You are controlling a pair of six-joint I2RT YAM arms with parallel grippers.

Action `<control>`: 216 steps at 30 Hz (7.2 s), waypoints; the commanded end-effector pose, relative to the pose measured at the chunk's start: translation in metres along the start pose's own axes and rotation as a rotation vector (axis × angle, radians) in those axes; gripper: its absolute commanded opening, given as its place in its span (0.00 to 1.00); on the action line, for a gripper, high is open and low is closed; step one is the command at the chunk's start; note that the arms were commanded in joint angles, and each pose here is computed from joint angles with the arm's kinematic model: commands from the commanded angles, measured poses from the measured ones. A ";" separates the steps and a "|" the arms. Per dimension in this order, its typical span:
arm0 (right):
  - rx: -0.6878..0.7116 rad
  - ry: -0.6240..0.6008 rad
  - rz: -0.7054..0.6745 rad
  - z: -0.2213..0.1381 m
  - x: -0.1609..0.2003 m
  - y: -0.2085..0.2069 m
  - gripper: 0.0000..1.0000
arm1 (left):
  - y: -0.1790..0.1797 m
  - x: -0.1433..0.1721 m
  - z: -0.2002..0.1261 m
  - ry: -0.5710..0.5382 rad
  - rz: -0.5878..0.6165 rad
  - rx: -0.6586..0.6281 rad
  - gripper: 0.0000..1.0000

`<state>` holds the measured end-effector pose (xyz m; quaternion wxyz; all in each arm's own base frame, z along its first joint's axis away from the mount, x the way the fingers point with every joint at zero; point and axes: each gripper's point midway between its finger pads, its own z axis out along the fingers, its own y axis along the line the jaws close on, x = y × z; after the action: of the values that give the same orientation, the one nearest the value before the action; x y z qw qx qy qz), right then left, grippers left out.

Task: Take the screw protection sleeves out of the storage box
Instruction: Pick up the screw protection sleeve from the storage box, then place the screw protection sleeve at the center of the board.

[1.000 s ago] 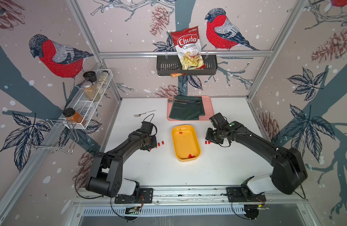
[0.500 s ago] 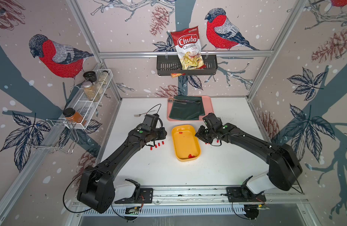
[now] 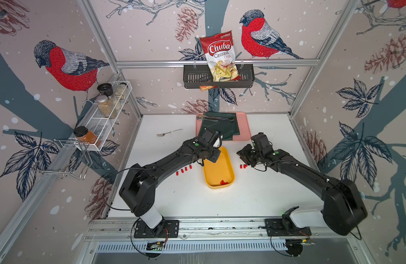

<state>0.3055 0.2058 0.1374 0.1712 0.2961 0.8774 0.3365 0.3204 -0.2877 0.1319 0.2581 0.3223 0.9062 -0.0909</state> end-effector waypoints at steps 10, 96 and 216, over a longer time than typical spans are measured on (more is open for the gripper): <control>0.045 -0.028 0.008 -0.036 -0.012 -0.047 0.36 | 0.032 0.019 0.055 0.213 0.310 -0.235 0.26; 0.112 0.032 -0.088 -0.022 0.004 -0.048 0.38 | 0.041 0.018 0.000 0.025 -0.476 0.035 0.00; 0.158 0.081 -0.134 -0.011 0.025 -0.064 0.43 | 0.154 0.171 0.066 0.468 -0.708 -0.158 0.67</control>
<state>0.2546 0.1767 0.0972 0.1312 0.2361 0.9265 0.2621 0.3827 -0.0939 0.0074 0.1309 -0.0064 0.9913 -0.0134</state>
